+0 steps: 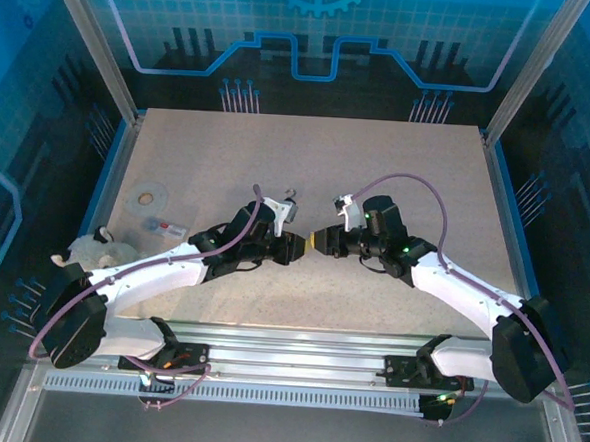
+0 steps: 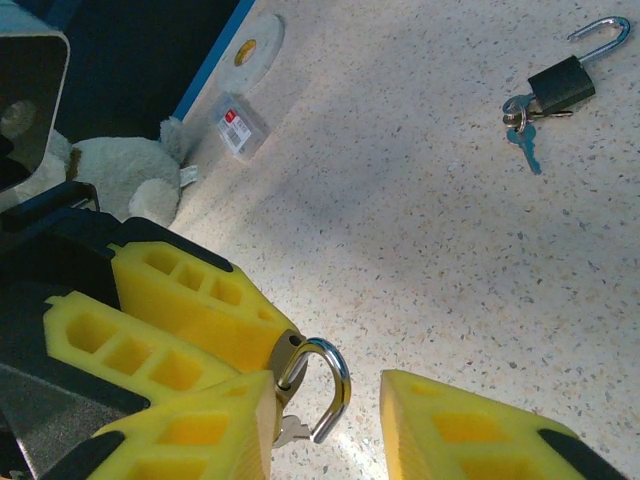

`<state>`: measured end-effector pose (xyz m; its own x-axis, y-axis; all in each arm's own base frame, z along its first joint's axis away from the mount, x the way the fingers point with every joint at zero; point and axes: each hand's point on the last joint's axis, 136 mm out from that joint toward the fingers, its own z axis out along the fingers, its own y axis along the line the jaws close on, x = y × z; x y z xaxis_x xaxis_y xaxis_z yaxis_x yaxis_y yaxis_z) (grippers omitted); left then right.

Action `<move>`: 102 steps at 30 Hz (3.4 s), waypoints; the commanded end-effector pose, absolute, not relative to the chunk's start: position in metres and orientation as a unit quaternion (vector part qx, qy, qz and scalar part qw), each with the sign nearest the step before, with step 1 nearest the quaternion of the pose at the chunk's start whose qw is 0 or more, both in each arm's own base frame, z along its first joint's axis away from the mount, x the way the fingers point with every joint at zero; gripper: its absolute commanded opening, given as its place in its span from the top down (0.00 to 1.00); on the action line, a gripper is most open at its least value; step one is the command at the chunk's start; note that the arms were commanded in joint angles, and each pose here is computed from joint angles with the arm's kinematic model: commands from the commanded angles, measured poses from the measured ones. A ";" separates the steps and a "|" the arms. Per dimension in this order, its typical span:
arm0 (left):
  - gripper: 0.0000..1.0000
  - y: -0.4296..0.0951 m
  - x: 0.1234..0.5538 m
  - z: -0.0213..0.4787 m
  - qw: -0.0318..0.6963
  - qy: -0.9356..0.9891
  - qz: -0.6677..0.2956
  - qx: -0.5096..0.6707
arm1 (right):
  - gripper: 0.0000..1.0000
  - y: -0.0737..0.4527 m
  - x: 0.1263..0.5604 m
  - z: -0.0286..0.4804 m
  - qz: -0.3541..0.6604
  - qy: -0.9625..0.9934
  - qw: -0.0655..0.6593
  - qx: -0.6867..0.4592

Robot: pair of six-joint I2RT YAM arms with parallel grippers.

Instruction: Lock with the key

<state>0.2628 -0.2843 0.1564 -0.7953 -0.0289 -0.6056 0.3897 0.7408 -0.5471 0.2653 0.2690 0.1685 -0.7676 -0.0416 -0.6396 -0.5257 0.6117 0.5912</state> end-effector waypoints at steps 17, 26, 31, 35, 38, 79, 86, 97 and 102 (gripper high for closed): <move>1.00 -0.289 0.258 0.174 0.321 0.865 -0.368 0.116 | 1.00 0.278 0.263 0.173 0.414 0.841 0.296 -0.186; 1.00 -0.290 0.257 0.173 0.319 0.864 -0.371 0.118 | 1.00 0.279 0.261 0.176 0.420 0.837 0.296 -0.189; 0.87 -0.291 0.256 0.173 0.317 0.863 -0.373 0.120 | 1.00 0.280 0.260 0.178 0.424 0.835 0.296 -0.190; 0.77 -0.292 0.256 0.173 0.316 0.863 -0.375 0.121 | 1.00 0.281 0.258 0.179 0.430 0.832 0.296 -0.191; 0.73 -0.292 0.255 0.173 0.316 0.862 -0.378 0.121 | 1.00 0.282 0.257 0.181 0.434 0.829 0.295 -0.194; 0.48 -0.288 0.241 0.172 0.308 0.858 -0.383 0.146 | 1.00 0.283 0.255 0.191 0.487 0.806 0.282 -0.184; 0.56 -0.290 0.242 0.176 0.311 0.856 -0.385 0.150 | 1.00 0.285 0.254 0.191 0.491 0.805 0.276 -0.187; 0.70 -0.289 0.239 0.179 0.314 0.852 -0.389 0.155 | 1.00 0.286 0.254 0.189 0.492 0.805 0.273 -0.187; 0.77 -0.288 0.237 0.179 0.314 0.850 -0.392 0.156 | 1.00 0.286 0.254 0.189 0.492 0.806 0.271 -0.186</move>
